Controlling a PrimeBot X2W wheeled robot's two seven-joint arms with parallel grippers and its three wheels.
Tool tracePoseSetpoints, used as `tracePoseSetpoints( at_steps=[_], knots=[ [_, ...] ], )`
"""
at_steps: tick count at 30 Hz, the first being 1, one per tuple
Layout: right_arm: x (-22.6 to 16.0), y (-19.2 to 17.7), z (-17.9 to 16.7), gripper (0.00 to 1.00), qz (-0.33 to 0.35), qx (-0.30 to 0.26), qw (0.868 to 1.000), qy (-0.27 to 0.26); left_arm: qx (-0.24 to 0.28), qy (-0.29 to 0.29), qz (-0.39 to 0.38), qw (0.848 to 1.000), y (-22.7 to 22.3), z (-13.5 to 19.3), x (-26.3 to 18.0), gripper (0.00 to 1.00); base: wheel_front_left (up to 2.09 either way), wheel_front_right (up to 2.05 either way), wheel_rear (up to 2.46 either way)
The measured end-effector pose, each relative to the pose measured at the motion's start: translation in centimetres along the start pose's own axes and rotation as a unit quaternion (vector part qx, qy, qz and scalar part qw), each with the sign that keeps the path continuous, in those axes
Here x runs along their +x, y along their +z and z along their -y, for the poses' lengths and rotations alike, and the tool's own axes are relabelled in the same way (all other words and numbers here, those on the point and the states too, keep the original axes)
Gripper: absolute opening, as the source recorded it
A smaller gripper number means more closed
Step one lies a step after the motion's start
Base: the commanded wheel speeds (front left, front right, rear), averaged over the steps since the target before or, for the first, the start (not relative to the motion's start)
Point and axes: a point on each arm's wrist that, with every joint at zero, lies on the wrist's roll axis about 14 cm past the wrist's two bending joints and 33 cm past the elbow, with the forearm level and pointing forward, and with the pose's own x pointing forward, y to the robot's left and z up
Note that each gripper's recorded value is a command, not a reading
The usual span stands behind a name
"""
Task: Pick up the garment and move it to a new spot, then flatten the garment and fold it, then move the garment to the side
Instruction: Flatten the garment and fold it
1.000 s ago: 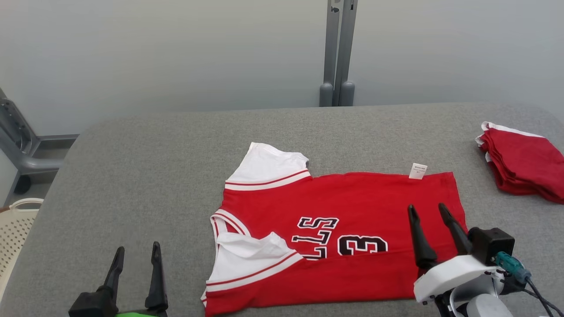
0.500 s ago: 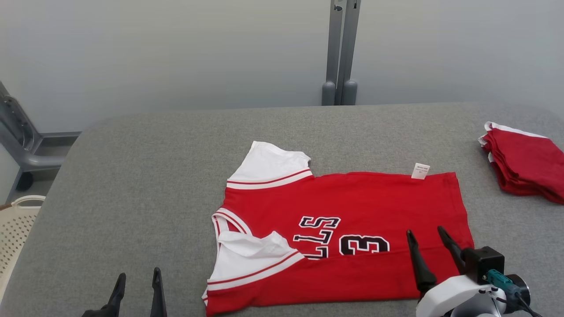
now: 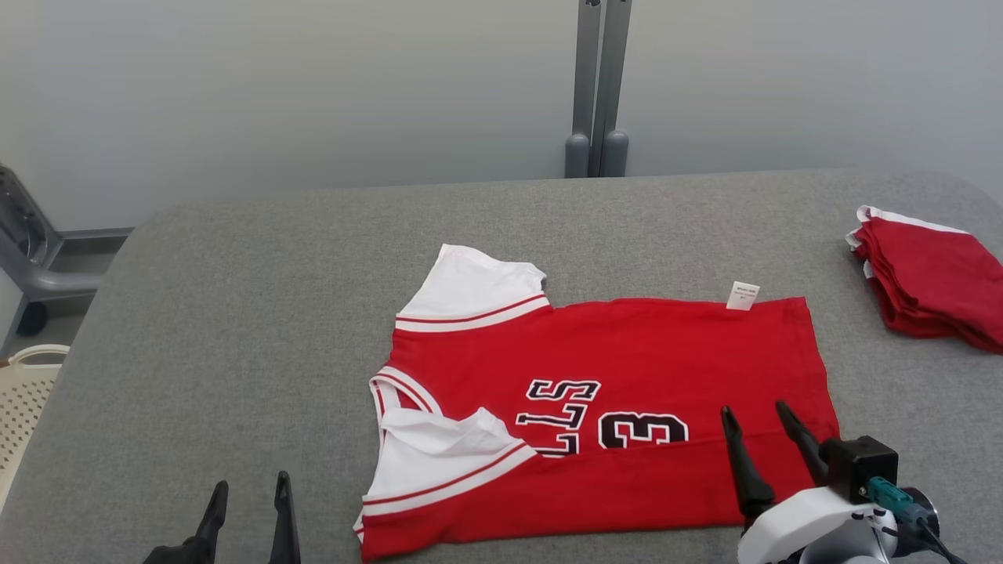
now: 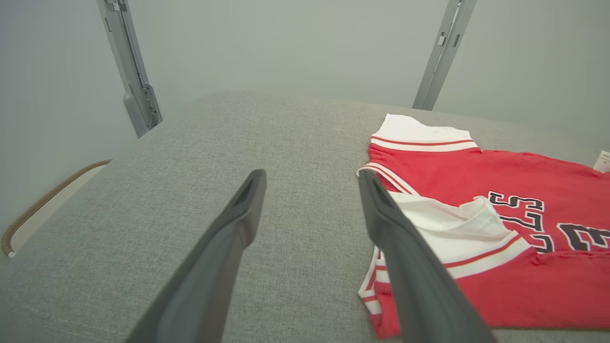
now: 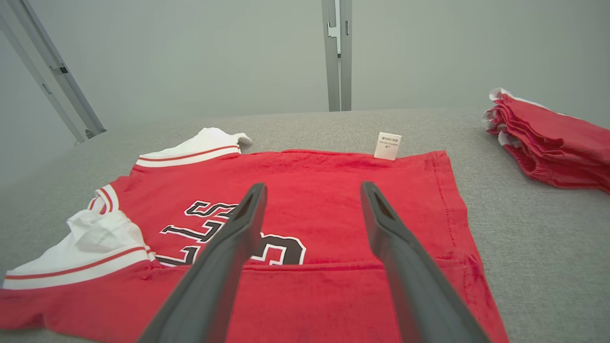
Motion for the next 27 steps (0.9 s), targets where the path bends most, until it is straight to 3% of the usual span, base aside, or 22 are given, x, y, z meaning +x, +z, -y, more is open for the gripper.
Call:
tracePoseSetpoints(
  at_steps=[8,14,20,27],
  knots=[
    [0.6,0.1,-0.2,1.00,-0.003,0.006,1.000,0.003,0.000,-0.004,-0.009,1.000,-0.1,0.4,0.3,1.00,0.00,0.00,0.00],
    [2.3,0.7,0.0,1.00,-0.021,-0.007,1.000,0.005,0.006,-0.038,-0.010,0.999,0.6,1.7,2.9,1.00,0.00,0.00,0.00],
    [5.1,1.7,0.5,1.00,-0.064,-0.047,0.997,0.006,0.010,-0.091,-0.026,0.995,1.6,4.6,6.7,1.00,0.00,0.00,0.00],
    [10.9,3.4,3.2,1.00,-0.143,-0.112,0.983,0.006,0.033,-0.149,-0.037,0.988,4.4,8.3,15.6,1.00,0.00,0.00,0.00]
  ],
)
